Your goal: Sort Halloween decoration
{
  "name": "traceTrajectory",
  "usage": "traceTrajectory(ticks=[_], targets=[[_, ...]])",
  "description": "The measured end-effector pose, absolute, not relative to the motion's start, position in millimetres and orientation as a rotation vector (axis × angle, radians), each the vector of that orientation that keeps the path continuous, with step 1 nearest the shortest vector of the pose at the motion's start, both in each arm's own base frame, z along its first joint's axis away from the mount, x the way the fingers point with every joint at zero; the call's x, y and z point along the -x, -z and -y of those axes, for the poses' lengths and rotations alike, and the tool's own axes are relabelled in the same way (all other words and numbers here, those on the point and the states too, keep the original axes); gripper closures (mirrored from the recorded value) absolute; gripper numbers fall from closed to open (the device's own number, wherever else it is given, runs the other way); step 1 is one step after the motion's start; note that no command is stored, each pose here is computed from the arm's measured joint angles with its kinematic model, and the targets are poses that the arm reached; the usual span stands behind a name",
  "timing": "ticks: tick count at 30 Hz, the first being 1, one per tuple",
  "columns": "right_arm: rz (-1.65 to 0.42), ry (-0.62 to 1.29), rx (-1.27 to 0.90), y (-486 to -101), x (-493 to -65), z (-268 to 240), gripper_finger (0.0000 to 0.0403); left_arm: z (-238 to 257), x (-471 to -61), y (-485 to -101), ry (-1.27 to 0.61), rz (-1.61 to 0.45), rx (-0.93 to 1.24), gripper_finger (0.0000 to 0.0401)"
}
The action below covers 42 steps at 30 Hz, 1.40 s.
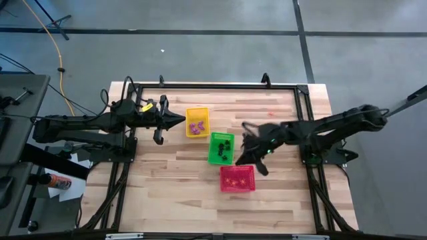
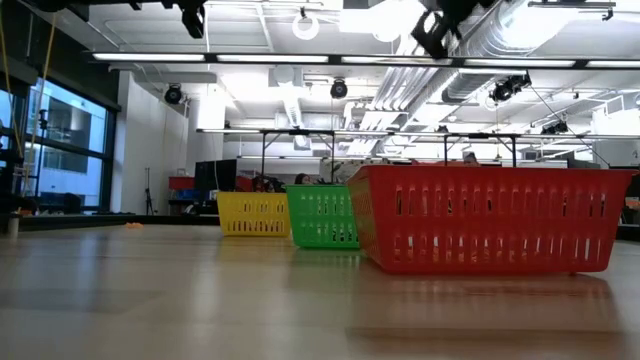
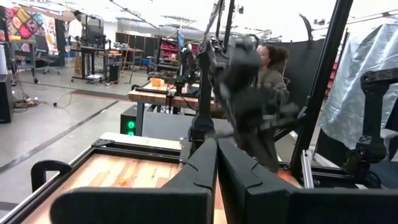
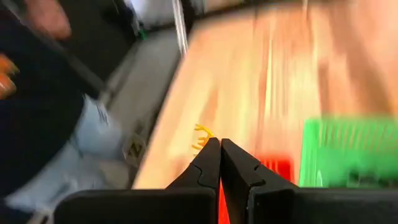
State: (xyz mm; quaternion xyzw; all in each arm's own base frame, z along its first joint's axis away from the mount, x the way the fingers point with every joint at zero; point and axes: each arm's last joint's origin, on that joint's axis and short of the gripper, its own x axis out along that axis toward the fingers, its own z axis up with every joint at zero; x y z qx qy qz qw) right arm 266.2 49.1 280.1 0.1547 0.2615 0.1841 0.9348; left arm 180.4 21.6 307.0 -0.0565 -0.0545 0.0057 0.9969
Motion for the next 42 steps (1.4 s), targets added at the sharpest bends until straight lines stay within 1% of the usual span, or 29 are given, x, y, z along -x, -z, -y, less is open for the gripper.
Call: traceTrajectory(ticks=[3,7,12,18,22,29,36,42], targets=[[-0.698,-0.370,-0.317,-255,-272,-57,0.0403,-22,-180,-307,-0.012,0.104,0.114,0.0398],[-0.849,-0.349,-0.298,-227,-279,-60,0.0403,-22,-181,-305,-0.012,0.093,0.115,0.0398],[-0.933,-0.343,-0.257,-202,-289,-61,0.0403,-22,-181,-305,-0.013,0.085,0.117,0.0398],[-0.991,-0.317,-0.215,-183,-296,-61,0.0403,-22,-181,-303,-0.014,0.068,0.119,0.0398],[-1.003,-0.280,-0.164,-177,-297,-60,0.0403,-22,-181,-302,-0.014,0.060,0.120,0.0398],[-0.991,-0.326,-0.095,-176,-298,-61,0.0403,-22,-181,-302,-0.015,0.059,0.120,0.0398],[-0.986,-0.348,-0.101,-177,-298,-61,0.0402,-22,-181,-302,-0.015,0.058,0.120,0.0398],[-0.996,-0.322,-0.153,-177,-298,-61,0.0400,-22,-181,-302,-0.014,0.058,0.120,0.0398]])
